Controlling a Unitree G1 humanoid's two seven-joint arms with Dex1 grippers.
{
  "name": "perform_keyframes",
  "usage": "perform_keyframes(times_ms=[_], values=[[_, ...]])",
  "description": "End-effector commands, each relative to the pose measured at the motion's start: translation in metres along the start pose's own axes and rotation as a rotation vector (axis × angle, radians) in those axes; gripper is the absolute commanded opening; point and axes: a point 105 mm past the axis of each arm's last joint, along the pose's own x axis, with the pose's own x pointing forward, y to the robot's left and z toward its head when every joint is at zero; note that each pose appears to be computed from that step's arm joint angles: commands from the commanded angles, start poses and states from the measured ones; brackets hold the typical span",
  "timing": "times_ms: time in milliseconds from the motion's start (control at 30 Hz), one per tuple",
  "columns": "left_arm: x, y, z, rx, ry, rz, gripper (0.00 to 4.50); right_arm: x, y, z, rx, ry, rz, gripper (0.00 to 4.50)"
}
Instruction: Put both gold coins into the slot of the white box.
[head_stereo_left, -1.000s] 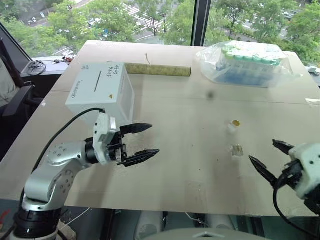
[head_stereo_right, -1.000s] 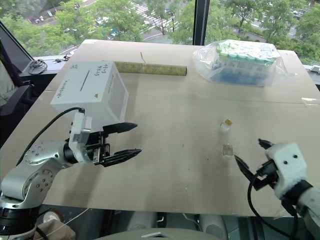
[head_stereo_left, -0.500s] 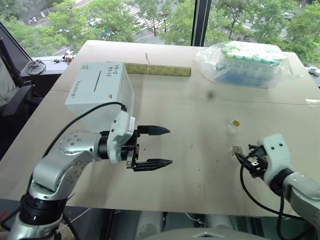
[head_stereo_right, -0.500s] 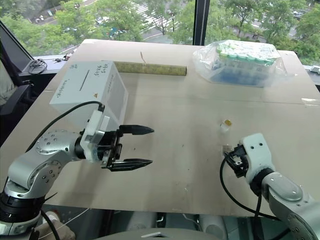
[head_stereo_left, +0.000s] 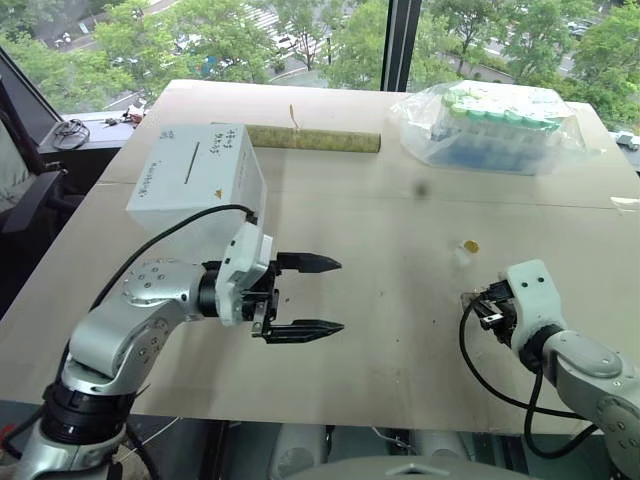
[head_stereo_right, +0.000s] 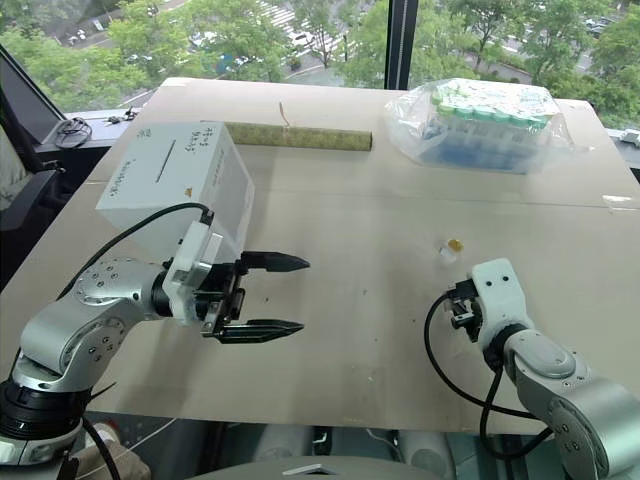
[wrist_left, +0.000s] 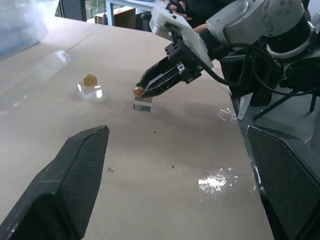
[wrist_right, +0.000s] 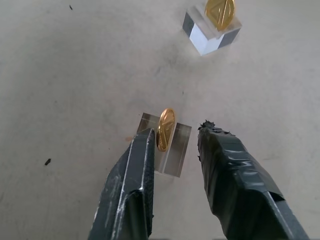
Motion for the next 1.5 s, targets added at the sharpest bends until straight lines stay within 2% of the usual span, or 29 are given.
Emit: perform_keyframes(times_ms=[33, 200, 233, 300, 333, 600, 800, 1000, 1033, 1067, 1167, 1300, 1500], values=[[-0.006, -0.003, 0.003, 0.045, 0.000, 0.006, 4.50, -0.003, 0.000, 0.007, -0.016, -0.030, -0.009, 1.46], [-0.012, -0.003, -0.004, 0.045, 0.003, 0.011, 4.50, -0.004, -0.001, 0.009, -0.022, -0.032, -0.013, 1.46], [-0.013, -0.004, -0.005, 0.045, 0.003, 0.012, 4.50, -0.004, -0.001, 0.009, -0.023, -0.032, -0.013, 0.90], [-0.015, -0.004, -0.007, 0.046, 0.004, 0.011, 4.50, -0.004, -0.001, 0.010, -0.025, -0.032, -0.014, 0.23], [-0.015, -0.004, -0.007, 0.047, 0.003, 0.012, 4.50, -0.004, -0.001, 0.010, -0.026, -0.030, -0.015, 0.06], [-0.013, -0.003, -0.008, 0.049, -0.001, 0.018, 4.50, -0.007, -0.001, 0.009, -0.037, -0.024, -0.013, 0.06], [-0.010, 0.008, 0.003, -0.024, -0.060, 0.071, 4.50, -0.015, 0.001, 0.027, -0.064, -0.111, 0.031, 0.06], [0.002, 0.021, 0.041, -0.218, -0.202, 0.015, 4.50, -0.045, 0.034, 0.078, -0.123, -0.387, 0.391, 0.06], [0.006, 0.023, 0.050, -0.235, -0.228, -0.016, 3.99, -0.053, 0.041, 0.090, -0.145, -0.436, 0.468, 0.00], [0.011, 0.024, 0.059, -0.238, -0.246, -0.052, 3.94, -0.060, 0.048, 0.099, -0.179, -0.469, 0.544, 0.00], [0.022, 0.027, 0.075, -0.222, -0.264, -0.099, 2.67, -0.073, 0.060, 0.115, -0.251, -0.492, 0.695, 0.00], [0.031, 0.031, 0.088, -0.210, -0.276, -0.155, 2.67, -0.086, 0.075, 0.127, -0.292, -0.510, 0.813, 0.00], [0.038, 0.026, 0.092, -0.170, -0.250, -0.211, 2.67, -0.090, 0.083, 0.134, -0.315, -0.505, 0.854, 0.00]])
